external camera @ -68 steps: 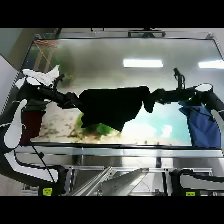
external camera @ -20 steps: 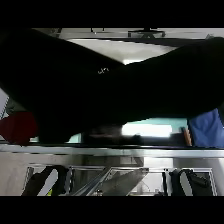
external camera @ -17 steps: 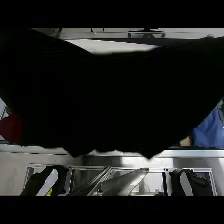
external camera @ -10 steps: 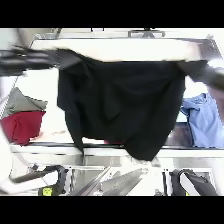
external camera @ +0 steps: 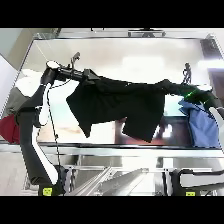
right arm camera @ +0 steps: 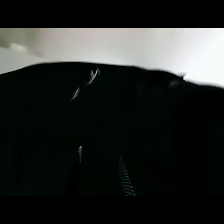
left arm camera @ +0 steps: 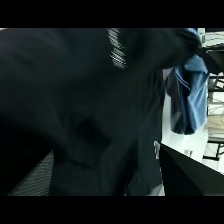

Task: Fold the shirts.

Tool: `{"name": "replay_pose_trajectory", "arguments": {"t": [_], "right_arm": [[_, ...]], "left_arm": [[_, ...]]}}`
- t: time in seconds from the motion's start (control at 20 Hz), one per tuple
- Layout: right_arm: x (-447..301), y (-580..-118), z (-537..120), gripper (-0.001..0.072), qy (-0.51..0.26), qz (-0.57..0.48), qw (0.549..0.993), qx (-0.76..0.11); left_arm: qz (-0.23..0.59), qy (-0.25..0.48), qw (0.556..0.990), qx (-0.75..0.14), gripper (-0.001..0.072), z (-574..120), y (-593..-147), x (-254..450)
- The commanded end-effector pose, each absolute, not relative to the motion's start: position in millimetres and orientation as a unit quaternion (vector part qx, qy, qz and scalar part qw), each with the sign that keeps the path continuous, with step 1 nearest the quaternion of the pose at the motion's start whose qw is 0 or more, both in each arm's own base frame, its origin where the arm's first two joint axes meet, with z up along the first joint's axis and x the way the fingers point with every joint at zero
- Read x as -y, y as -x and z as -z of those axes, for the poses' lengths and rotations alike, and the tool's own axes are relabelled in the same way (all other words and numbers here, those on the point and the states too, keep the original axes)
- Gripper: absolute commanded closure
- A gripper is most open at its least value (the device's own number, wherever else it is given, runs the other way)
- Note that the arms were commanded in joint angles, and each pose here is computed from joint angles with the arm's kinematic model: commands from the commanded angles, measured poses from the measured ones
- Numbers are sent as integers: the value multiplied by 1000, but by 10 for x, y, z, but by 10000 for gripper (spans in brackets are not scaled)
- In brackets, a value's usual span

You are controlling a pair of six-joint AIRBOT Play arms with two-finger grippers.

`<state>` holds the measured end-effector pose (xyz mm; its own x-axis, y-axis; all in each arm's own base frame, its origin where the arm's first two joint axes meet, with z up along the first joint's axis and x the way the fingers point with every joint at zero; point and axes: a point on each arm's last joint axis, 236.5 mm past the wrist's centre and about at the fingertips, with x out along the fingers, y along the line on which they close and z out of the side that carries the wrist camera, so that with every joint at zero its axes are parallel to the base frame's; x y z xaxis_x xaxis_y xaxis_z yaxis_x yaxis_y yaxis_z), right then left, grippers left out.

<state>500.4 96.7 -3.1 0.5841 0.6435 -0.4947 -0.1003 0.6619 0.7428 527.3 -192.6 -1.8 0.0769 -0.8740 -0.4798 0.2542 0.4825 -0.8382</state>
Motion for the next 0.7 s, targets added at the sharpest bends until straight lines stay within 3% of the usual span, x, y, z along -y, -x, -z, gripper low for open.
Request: {"name": "replay_pose_trajectory", "arguments": {"t": [0.0,0.1,0.15,0.4,0.65], "right_arm": [[-823,-5112,-27,422,-315,-250,827,-394],[-494,-5014,-162,392,-296,-230,829,-415],[-309,-4940,-175,316,-291,-210,830,-428],[212,-4267,100,315,-272,-173,781,-534],[129,-4013,557,316,-285,-161,755,-568]], "left_arm": [[407,302,674,-538,-5,-176,-5294,1574],[402,305,668,-547,-4,-370,-5084,1315],[398,306,665,-553,-3,-446,-4973,1220],[338,288,620,-647,-3,-146,-4083,1024],[293,284,577,-708,15,248,-3053,1181]]}}
